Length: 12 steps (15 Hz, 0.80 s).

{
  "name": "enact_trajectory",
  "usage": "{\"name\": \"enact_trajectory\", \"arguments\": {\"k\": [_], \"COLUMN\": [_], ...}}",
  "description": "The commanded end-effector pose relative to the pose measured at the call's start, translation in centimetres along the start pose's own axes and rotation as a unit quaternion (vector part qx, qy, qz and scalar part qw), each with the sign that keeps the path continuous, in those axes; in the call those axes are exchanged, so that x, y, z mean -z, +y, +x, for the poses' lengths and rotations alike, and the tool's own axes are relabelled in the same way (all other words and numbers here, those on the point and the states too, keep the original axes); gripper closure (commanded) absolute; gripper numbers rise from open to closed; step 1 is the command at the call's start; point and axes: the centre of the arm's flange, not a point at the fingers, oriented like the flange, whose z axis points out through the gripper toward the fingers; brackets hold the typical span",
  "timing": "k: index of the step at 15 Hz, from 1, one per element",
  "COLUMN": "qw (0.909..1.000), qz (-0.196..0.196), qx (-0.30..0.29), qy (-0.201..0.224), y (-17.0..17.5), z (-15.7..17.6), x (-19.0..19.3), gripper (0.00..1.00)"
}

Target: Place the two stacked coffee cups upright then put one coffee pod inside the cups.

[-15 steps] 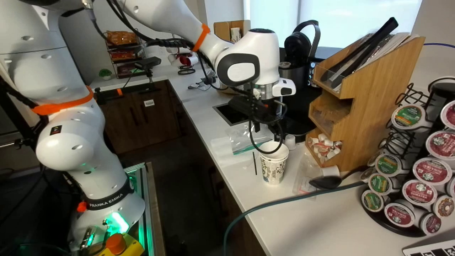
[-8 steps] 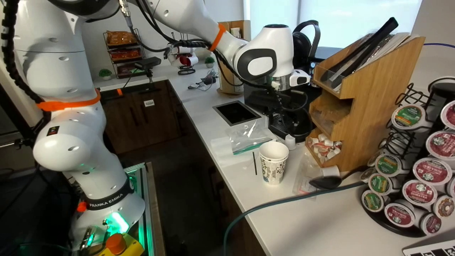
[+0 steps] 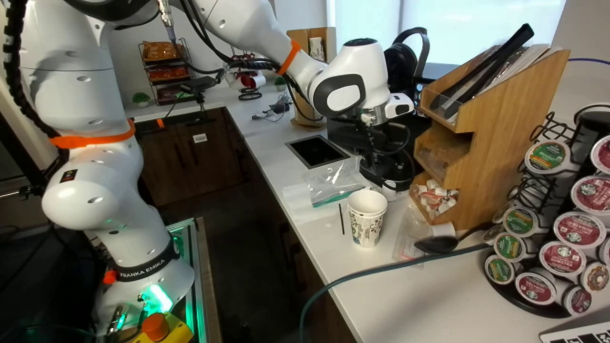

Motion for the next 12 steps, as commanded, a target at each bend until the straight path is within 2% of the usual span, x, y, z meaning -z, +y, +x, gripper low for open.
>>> {"name": "enact_trajectory", "arguments": {"k": [1,4,7,8,9,12], "qw": [0.9993,0.9983,0.9972,0.9970,0.9967,0.9966], "qz": [-0.001,-0.007,-0.012,-0.007,-0.004,0.017], "qx": [-0.034,-0.050,-0.056,-0.056,-0.058,-0.049], "qy": [0.017,0.029,0.048,0.053,0.057,0.063], "y": [-1.1,0.0,1.0,1.3,1.2,1.1], "z": [-3.0,-4.1,-4.6,-4.5,-4.5,-4.3], "x": [-0.8,-2.3,-3.6,-4.0,-4.3,-5.2], "gripper": [0.00,0.00,0.07,0.11,0.09,0.12]}}
